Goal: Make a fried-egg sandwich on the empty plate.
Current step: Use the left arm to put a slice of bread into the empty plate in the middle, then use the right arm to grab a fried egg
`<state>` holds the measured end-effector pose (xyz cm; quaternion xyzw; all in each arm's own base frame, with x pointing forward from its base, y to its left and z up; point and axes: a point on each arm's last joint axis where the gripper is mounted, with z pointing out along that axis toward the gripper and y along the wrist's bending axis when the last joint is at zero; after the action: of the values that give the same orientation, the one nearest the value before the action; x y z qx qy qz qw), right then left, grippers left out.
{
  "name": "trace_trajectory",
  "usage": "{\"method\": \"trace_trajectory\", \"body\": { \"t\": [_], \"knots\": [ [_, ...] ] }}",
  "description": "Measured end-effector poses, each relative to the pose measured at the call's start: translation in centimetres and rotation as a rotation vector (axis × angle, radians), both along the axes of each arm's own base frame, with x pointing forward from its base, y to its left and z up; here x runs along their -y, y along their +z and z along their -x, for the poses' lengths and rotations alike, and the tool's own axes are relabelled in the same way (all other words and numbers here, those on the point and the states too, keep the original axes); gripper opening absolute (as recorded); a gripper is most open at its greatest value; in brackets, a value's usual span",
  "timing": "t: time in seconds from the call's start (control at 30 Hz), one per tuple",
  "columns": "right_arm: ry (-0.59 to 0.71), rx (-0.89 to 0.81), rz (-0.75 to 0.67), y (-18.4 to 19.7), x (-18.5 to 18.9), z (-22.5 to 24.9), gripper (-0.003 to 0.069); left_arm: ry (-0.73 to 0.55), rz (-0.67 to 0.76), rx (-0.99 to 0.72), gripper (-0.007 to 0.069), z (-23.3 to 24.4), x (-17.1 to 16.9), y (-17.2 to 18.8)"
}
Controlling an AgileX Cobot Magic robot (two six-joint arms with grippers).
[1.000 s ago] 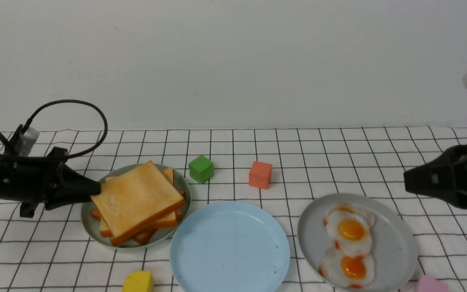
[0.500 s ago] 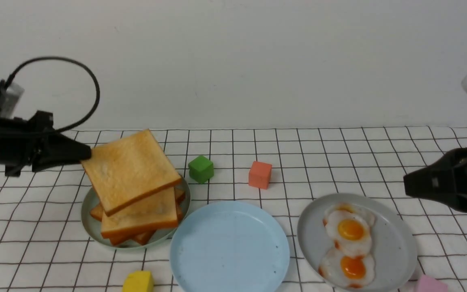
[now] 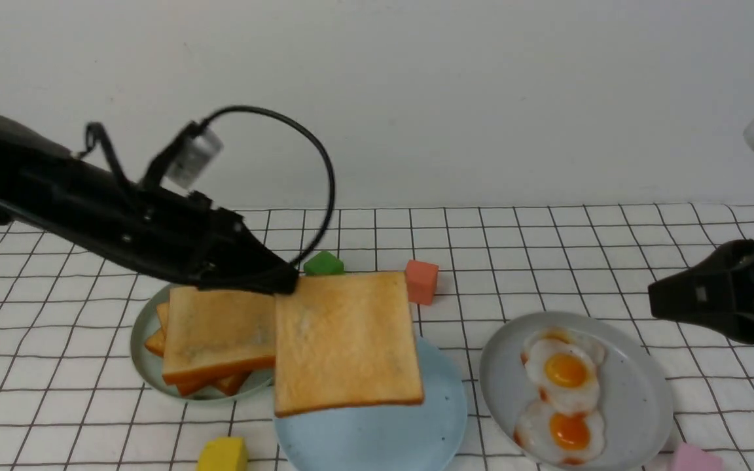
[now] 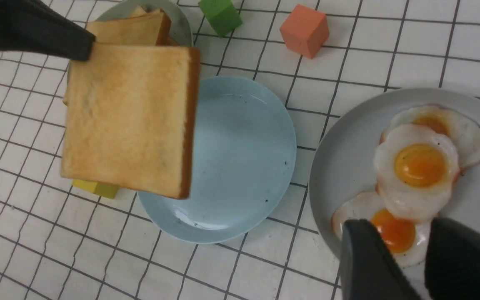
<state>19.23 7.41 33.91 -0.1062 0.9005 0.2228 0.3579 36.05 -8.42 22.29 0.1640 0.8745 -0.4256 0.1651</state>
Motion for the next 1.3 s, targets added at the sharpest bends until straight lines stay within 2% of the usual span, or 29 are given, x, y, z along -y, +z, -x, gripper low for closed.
{"method": "trace_trajectory", "body": {
  "t": [0.13, 0.33, 0.43, 0.57, 0.6, 0.7, 0.73, 0.77, 0.8, 0.87, 0.93, 0.97, 1.13, 1.17, 1.23, 1.3],
  "knots": [
    [0.000, 0.000, 0.000, 0.0, 0.0, 0.0, 0.0242, 0.019, -0.042, -0.033, 0.0036, -0.8, 1.4, -2.7],
    [0.000, -0.001, -0.002, 0.0, 0.0, 0.0, 0.0242, 0.074, -0.071, -0.086, 0.0039, -1.6, 1.4, -5.2],
    [0.000, -0.001, -0.003, 0.0, 0.0, 0.0, 0.0242, 0.093, -0.085, -0.086, 0.0076, -1.8, 1.3, -5.4],
    [0.000, -0.001, -0.003, 0.0, 0.0, 0.0, 0.0242, 0.092, -0.089, -0.099, 0.0188, -1.7, 1.4, -5.5],
    [-0.002, 0.002, -0.003, 0.0, 0.0, 0.0, 0.0242, 0.082, -0.093, -0.104, 0.0277, -1.6, 1.5, -5.5],
    [-0.005, 0.007, -0.004, 0.1, 0.0, -0.1, 0.0242, 0.061, -0.087, -0.116, 0.0424, -1.3, 1.7, -5.4],
    [-0.005, 0.007, -0.004, 0.1, 0.0, -0.1, 0.0242, 0.058, -0.086, -0.116, 0.0433, -1.3, 1.7, -5.4],
    [-0.006, 0.009, -0.005, 0.1, 0.0, -0.1, 0.0242, 0.047, -0.088, -0.113, 0.0512, -1.3, 1.8, -5.0],
    [-0.006, 0.009, -0.005, 0.1, 0.0, -0.1, 0.0242, 0.046, -0.087, -0.111, 0.0521, -1.4, 1.8, -4.9],
    [-0.006, 0.009, -0.005, 0.1, 0.0, -0.1, 0.0242, 0.040, -0.109, -0.070, 0.0624, -1.7, 1.7, -3.4],
    [-0.006, 0.011, -0.005, 0.1, 0.0, -0.1, 0.0242, 0.039, -0.121, -0.041, 0.0648, -1.9, 1.7, -2.2],
    [-0.006, 0.010, -0.005, 0.1, 0.0, -0.1, 0.0242, 0.045, -0.140, 0.008, 0.0663, -2.2, 1.5, -0.1],
    [-0.007, 0.011, -0.005, 0.1, 0.0, -0.1, 0.0242, 0.069, -0.201, 0.104, 0.0653, -2.1, 1.0, 5.3],
    [-0.007, 0.011, -0.005, 0.1, 0.0, -0.1, 0.0242, 0.071, -0.233, 0.131, 0.0633, -1.6, 0.7, 7.2],
    [-0.006, 0.010, -0.005, 0.1, 0.0, -0.1, 0.0242, 0.068, -0.248, 0.138, 0.0615, -1.1, 0.6, 8.3],
    [0.003, -0.006, 0.001, 0.0, 0.0, 0.1, 0.0242, 0.049, -0.267, 0.145, 0.0560, 1.1, 0.3, 11.2]
  ]
}}
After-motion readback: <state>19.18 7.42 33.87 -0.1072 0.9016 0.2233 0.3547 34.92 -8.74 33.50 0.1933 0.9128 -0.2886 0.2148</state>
